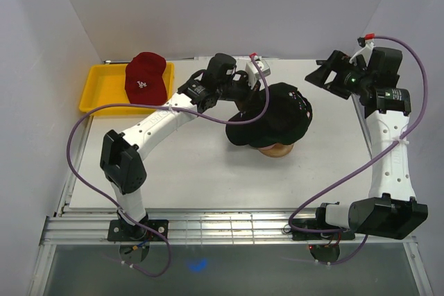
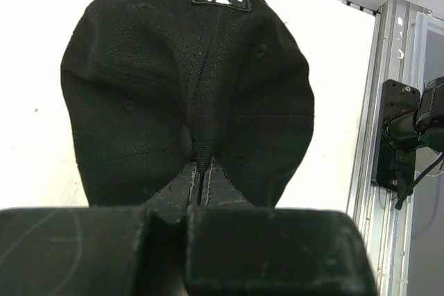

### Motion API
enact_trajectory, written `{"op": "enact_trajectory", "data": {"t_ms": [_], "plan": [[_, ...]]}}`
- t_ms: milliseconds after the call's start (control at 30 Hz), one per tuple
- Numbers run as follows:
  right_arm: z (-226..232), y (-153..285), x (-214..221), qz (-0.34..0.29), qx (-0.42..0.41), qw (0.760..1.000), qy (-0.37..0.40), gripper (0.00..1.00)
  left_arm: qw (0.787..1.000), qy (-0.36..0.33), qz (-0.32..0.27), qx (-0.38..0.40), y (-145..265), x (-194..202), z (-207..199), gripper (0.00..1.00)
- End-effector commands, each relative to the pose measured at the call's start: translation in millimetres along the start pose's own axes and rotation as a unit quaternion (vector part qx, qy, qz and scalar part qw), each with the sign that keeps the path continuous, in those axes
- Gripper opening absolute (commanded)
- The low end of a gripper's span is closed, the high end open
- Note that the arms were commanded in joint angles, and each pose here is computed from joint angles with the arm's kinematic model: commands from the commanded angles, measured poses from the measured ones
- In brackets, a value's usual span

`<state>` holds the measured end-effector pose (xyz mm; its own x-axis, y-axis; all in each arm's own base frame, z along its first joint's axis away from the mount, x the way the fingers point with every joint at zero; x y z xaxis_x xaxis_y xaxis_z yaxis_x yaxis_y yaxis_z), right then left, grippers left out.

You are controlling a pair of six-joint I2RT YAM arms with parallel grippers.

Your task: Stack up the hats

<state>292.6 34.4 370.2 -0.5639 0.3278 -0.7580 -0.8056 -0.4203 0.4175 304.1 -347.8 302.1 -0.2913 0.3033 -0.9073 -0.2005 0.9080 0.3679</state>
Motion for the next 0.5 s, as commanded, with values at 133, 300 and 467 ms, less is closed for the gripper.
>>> {"op": "enact_trajectory", "data": {"t_ms": [133, 300, 467], "plan": [[-22, -9, 24, 0.01, 0.032, 0.999, 0.007, 0.72, 1.0, 0.008, 0.013, 0.004, -3, 5, 0, 0.0], [-29, -11, 39, 0.02, 0.038, 0.999, 0.005, 0.62, 1.0, 0.016, 0.017, 0.002, -5, 8, 1, 0.0], [-34, -16, 48, 0.034, 0.037, 0.999, 0.002, 0.57, 1.0, 0.018, 0.017, -0.002, -5, 7, 2, 0.0]]}}
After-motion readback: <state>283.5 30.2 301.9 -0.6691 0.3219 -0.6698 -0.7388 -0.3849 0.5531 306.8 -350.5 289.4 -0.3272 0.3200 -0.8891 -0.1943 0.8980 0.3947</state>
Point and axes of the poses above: each gripper's point midway between its finger pads, its own y axis back along the fingers, its own z axis along the line the jaws close on, x = y × z, the point moved 7 cm from there along y, back along the fingers, and after that the axes turned 4 degrees about y, right-handed, at the moved point
